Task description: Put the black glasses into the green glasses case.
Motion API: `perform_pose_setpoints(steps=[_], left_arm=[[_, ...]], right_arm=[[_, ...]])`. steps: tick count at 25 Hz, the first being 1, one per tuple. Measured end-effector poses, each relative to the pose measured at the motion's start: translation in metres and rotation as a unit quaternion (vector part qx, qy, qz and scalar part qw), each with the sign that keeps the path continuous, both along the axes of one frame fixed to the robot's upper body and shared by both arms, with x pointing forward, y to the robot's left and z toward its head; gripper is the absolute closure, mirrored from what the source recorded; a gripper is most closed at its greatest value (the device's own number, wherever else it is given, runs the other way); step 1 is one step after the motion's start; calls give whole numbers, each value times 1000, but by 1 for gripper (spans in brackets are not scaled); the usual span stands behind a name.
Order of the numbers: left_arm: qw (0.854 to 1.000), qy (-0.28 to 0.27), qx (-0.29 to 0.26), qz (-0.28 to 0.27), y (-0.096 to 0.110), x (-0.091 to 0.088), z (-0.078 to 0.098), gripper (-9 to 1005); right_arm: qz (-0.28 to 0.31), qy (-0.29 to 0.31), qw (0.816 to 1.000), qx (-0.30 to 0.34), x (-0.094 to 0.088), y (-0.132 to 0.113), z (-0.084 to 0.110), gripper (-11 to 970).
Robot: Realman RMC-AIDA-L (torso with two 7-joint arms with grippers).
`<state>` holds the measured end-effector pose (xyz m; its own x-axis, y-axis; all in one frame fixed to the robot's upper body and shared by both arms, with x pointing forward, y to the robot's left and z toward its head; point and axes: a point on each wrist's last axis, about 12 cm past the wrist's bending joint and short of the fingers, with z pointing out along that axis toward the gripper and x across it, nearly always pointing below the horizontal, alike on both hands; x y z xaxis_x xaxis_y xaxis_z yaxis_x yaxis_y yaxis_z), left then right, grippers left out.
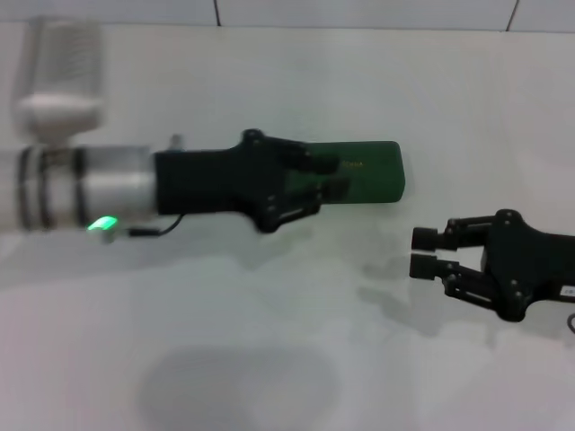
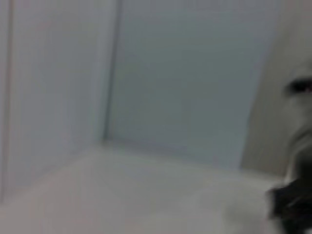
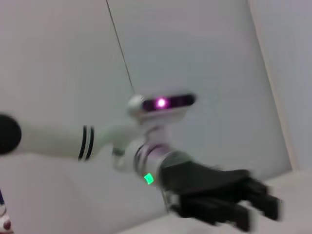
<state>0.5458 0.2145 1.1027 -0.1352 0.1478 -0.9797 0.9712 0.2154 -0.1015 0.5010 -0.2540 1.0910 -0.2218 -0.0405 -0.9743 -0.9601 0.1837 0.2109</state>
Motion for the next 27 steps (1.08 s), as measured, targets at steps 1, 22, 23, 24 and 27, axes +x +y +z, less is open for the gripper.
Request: perform_pose_setpoints(steps=[1,22,23,24,27], left_arm=[[1000,-10,-20,-3,8,-10,1,848],[994,-39,-95,-43,68,-65,2,283],[994,-40,-97,-39,69,-65,2,284],[994,-40,-97,-39,69,-65,2,284],[994,-39,-98,-41,69,-66,2,284]], right_arm=[[-1,-3,1000,5,0,0,2,713],[79,-55,994,54,0,14,26,122],[81,-56,994,55,0,15,27,115],[82,-56,993,56,-1,15,27,109],[83,-59,993,60,-1,15,28,102]])
